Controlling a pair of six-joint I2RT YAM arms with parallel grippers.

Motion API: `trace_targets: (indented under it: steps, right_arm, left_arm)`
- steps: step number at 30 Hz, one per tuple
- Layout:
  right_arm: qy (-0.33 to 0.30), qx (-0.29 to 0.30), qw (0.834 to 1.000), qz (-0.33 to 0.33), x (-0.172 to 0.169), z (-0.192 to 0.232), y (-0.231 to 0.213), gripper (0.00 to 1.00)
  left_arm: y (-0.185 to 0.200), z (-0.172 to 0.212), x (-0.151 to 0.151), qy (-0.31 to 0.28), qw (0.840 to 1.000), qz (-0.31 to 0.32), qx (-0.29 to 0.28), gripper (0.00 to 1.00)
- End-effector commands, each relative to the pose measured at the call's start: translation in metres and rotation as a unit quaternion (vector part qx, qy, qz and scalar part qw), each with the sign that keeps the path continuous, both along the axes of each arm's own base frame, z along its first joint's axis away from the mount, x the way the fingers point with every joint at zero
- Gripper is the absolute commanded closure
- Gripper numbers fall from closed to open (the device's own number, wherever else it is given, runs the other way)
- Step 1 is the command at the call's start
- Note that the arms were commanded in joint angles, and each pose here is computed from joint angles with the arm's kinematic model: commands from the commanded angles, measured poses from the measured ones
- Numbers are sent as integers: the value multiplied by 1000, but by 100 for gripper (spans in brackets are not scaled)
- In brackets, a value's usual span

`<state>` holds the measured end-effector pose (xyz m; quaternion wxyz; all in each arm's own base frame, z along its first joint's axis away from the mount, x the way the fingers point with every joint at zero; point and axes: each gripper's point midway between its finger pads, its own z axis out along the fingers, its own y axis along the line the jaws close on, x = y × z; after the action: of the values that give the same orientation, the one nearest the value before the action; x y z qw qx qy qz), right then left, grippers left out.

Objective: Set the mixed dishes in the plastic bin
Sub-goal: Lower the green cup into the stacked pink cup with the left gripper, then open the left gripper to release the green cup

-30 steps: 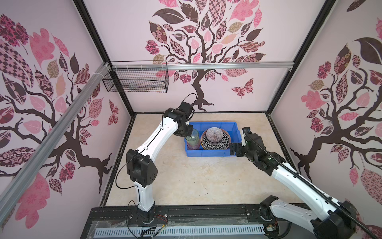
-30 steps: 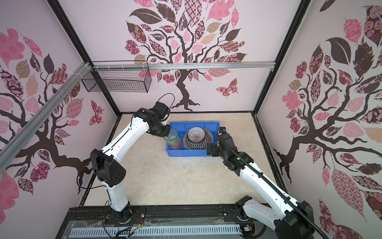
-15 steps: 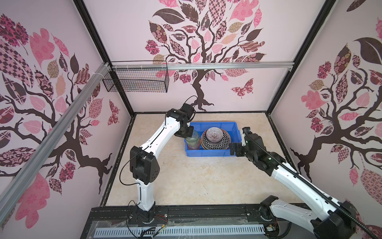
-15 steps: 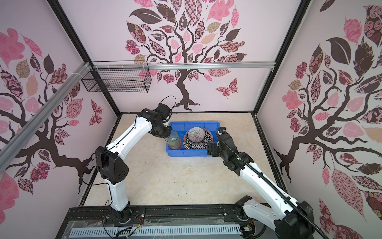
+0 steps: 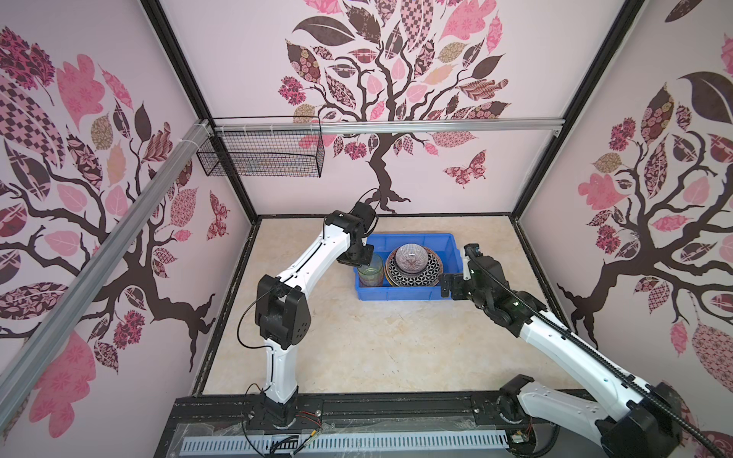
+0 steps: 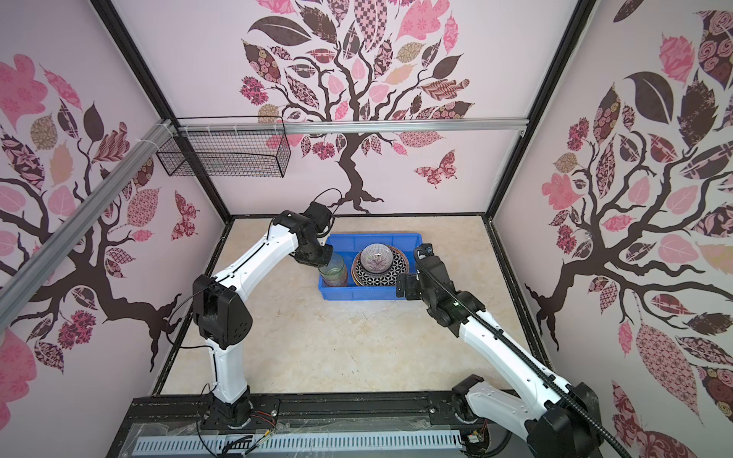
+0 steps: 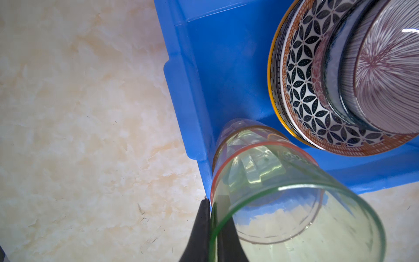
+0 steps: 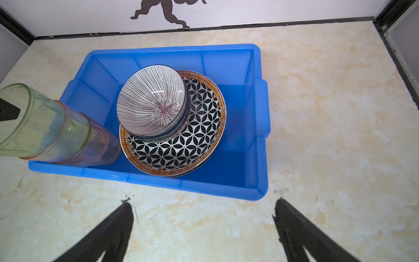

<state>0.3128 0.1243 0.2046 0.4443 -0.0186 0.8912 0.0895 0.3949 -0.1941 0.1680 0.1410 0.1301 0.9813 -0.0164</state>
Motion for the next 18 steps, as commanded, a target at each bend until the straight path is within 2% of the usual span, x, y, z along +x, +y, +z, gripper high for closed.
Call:
trace_targets:
  steps: [1, 10, 18]
  right_arm:
    - [-2, -3, 1000, -2, 3, -3, 0, 0]
    - [-7, 3, 1000, -3, 6, -1, 1, 0]
    - [-13, 3, 1000, -6, 8, 3, 1, 0]
  left_arm:
    - [0, -9, 1, 5, 1000, 3, 4, 98]
    - [1, -10, -1, 7, 1000, 7, 4, 84]
    - [0, 7, 0, -15, 1000, 8, -8, 80]
